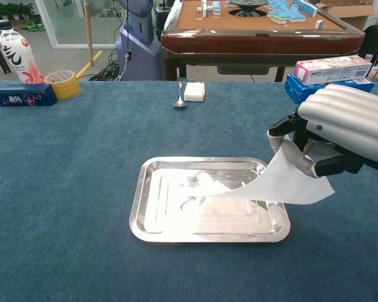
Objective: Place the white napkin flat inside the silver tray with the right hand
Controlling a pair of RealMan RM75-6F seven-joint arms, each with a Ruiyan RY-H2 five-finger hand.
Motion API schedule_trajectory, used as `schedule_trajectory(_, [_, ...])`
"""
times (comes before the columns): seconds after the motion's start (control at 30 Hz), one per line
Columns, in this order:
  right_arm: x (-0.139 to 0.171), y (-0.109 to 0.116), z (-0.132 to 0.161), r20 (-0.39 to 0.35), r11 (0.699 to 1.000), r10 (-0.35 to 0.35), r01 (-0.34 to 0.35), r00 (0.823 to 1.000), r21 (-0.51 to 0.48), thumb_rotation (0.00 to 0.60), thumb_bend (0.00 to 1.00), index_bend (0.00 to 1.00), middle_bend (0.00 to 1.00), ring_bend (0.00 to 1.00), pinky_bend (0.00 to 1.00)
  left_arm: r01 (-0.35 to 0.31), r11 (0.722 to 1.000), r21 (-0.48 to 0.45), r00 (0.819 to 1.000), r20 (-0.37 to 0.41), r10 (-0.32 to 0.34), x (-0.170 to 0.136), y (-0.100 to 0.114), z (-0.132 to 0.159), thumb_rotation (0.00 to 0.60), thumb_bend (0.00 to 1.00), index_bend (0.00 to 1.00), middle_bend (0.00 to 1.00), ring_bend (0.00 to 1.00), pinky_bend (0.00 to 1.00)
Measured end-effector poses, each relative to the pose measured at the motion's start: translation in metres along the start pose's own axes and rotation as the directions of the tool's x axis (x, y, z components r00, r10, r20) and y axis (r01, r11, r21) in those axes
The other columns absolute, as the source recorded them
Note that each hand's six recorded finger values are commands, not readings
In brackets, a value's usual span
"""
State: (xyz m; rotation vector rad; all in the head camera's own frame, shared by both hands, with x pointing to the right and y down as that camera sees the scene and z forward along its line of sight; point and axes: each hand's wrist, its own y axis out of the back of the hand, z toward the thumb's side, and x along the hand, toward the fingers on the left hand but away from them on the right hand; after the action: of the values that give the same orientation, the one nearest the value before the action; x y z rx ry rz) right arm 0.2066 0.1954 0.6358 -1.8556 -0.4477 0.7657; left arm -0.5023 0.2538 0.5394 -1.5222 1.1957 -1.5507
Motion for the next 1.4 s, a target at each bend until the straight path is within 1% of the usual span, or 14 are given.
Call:
schedule_trajectory(0.23, [-0.004, 0.002, -0.004, -0.046, 0.998, -0.001, 0.004, 0.999, 0.064, 0.6, 0.68, 0.66, 1.0, 1.0, 1.0, 0.003, 1.0, 0.0, 1.0, 0.001, -0.003, 0.0, -0.001, 0.0, 0.6, 0.17, 0.21, 0.0, 0.0, 0.24])
schedule_trajectory(0.43, [-0.014, 0.004, -0.006, -0.081, 0.992, -0.003, 0.013, 0.997, 0.125, 0.6, 0.68, 0.66, 1.0, 1.0, 1.0, 0.003, 1.0, -0.002, 1.0, 0.0, -0.003, 0.0, 0.0, 0.0, 0.6, 0.17, 0.21, 0.0, 0.0, 0.24])
schedule_trajectory(0.73, [-0.011, -0.005, 0.001, -0.142, 0.984, 0.05, -0.024, 0.989, 0.178, 0.6, 0.68, 0.67, 1.0, 1.0, 1.0, 0.003, 1.0, -0.005, 1.0, -0.002, -0.003, 0.0, 0.001, -0.001, 0.6, 0.17, 0.21, 0.0, 0.0, 0.24])
schedule_trajectory(1.1, [-0.004, -0.018, -0.002, -0.147, 0.976, 0.093, -0.061, 0.985, 0.208, 0.6, 0.67, 0.67, 1.0, 1.0, 1.0, 0.003, 1.0, -0.007, 1.0, -0.004, -0.003, -0.001, 0.001, -0.001, 0.6, 0.17, 0.21, 0.0, 0.0, 0.24])
schedule_trajectory(1.23, [-0.004, -0.02, -0.005, -0.142, 0.974, 0.094, -0.062, 0.985, 0.216, 0.6, 0.67, 0.67, 1.0, 1.0, 1.0, 0.003, 1.0, -0.006, 1.0, -0.004, -0.003, -0.001, 0.002, -0.001, 0.6, 0.17, 0.21, 0.0, 0.0, 0.24])
schedule_trajectory(1.4, [-0.008, -0.023, -0.012, -0.112, 0.971, 0.083, -0.055, 0.99, 0.231, 0.6, 0.67, 0.67, 1.0, 1.0, 1.0, 0.004, 1.0, -0.005, 1.0, -0.003, -0.004, -0.001, 0.001, -0.001, 0.6, 0.17, 0.21, 0.0, 0.0, 0.24])
